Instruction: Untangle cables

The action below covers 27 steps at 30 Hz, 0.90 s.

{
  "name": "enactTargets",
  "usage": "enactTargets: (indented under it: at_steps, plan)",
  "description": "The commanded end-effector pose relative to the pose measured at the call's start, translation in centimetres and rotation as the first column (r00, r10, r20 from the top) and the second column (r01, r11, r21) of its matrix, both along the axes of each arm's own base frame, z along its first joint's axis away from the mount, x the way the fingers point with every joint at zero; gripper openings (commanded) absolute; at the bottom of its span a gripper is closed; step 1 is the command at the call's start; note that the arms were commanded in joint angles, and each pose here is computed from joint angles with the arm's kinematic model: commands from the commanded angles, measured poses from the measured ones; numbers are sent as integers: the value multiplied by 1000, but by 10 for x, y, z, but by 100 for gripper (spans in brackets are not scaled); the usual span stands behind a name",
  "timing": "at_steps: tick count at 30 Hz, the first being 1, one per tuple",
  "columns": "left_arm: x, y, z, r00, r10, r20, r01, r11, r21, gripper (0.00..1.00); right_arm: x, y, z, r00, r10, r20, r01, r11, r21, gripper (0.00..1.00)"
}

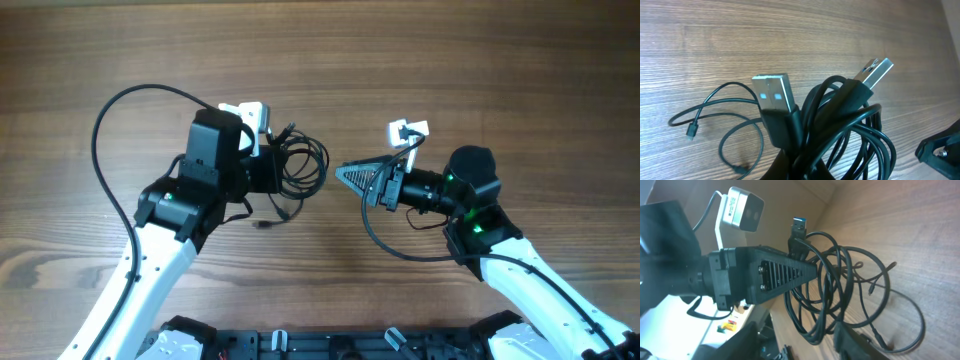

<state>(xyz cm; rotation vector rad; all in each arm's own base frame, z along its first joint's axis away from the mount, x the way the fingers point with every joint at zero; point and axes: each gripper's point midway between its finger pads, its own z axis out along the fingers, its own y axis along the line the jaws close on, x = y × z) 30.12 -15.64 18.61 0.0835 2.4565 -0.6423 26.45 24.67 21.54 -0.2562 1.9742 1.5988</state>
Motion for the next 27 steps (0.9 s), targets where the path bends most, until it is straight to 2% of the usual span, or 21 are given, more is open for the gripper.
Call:
enactTargets:
  at_steps: [1, 6, 10, 11, 15, 18, 21, 27]
  plan:
    - [-2, -13, 5, 998, -53, 34, 53, 999, 11, 4, 2, 7, -12, 999, -14, -34, 14, 1000, -20, 40]
    - [-6, -20, 4, 997, -70, 39, 69, 997, 27, 4, -5, 27, -33, 997, 24, -79, -28, 998, -49, 34]
    - [-4, -14, 1, 998, -37, 44, 35, 997, 62, 4, -8, 31, -37, 995, 36, -95, -41, 998, -50, 11]
    - [-2, -10, 0, 999, -15, 45, 12, 997, 77, 4, -8, 31, -37, 995, 35, -98, -40, 998, -49, 5]
    - [11, 28, -5, 969, 242, 53, -247, 958, 146, 4, 7, 16, -60, 978, -90, -186, 69, 991, -118, 4]
    - [11, 55, -9, 920, 390, 41, -391, 904, 175, 4, 18, -6, -92, 922, -241, -303, 178, 959, -222, 4]
    - [8, 71, -11, 890, 455, 14, -450, 875, 180, 4, 23, -33, -121, 840, -384, -383, 262, 905, -335, 4]
    - [8, 71, -7, 894, 449, -16, -444, 888, 121, 4, 20, -73, -161, 665, -601, -443, 363, 778, -512, 4]
